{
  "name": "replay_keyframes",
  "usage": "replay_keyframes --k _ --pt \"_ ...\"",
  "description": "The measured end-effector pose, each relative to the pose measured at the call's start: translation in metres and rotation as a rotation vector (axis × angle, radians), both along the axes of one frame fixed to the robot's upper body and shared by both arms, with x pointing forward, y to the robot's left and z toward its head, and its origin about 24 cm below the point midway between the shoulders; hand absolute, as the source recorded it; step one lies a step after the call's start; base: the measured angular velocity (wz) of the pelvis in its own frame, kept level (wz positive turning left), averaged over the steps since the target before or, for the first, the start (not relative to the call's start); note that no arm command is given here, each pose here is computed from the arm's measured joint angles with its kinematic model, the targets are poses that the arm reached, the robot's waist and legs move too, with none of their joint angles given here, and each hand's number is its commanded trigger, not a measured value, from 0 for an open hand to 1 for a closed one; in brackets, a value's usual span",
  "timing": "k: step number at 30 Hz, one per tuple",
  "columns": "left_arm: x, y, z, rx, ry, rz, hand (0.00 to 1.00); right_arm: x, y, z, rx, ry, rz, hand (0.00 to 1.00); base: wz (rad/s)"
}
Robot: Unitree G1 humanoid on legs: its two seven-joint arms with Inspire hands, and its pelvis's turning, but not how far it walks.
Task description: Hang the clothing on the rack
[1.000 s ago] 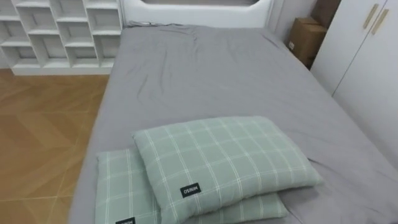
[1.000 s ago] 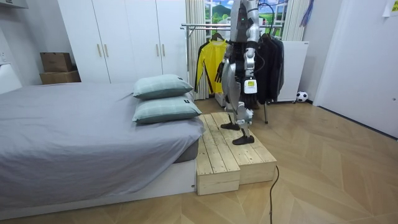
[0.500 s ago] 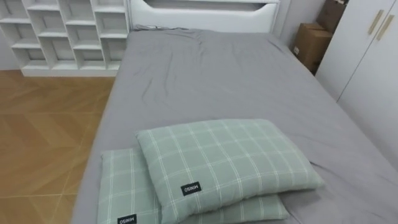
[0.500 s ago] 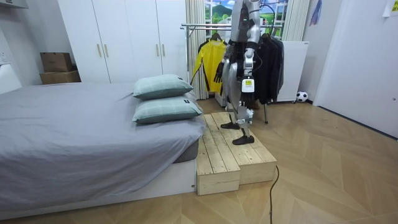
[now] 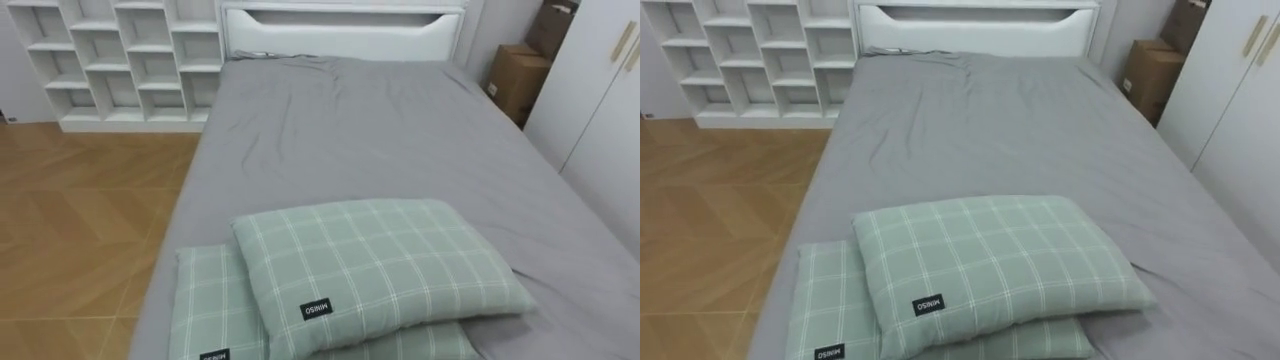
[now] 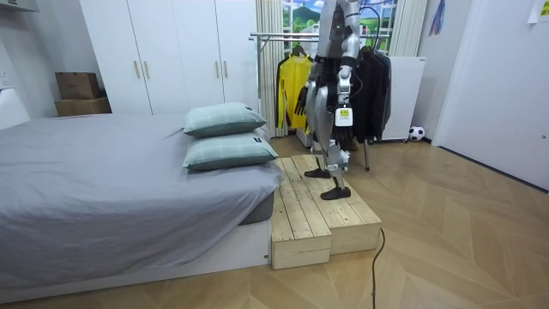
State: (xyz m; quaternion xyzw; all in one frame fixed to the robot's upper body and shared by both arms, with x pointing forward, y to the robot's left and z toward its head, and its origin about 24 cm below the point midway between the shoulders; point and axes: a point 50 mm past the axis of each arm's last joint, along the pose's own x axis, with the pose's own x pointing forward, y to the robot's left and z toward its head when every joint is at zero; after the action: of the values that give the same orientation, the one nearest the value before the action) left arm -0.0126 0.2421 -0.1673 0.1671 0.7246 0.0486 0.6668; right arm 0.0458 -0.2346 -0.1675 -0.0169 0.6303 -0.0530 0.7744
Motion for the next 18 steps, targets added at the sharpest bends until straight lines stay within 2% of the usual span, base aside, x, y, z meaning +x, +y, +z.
replay_keyframes --k 5,18 --pt "0.0012 -0.0004 -0.0001 -0.008 -0.003 0.000 0.00 0.0005 0.0025 -0.0004 0.019 0.007 0.001 0.00 0.00" --pt "0.0075 -0.0017 -0.0005 -0.002 -0.015 -0.024 0.00 -0.0085 0.0037 -0.0019 0.062 0.010 -0.158 0.00 0.03"
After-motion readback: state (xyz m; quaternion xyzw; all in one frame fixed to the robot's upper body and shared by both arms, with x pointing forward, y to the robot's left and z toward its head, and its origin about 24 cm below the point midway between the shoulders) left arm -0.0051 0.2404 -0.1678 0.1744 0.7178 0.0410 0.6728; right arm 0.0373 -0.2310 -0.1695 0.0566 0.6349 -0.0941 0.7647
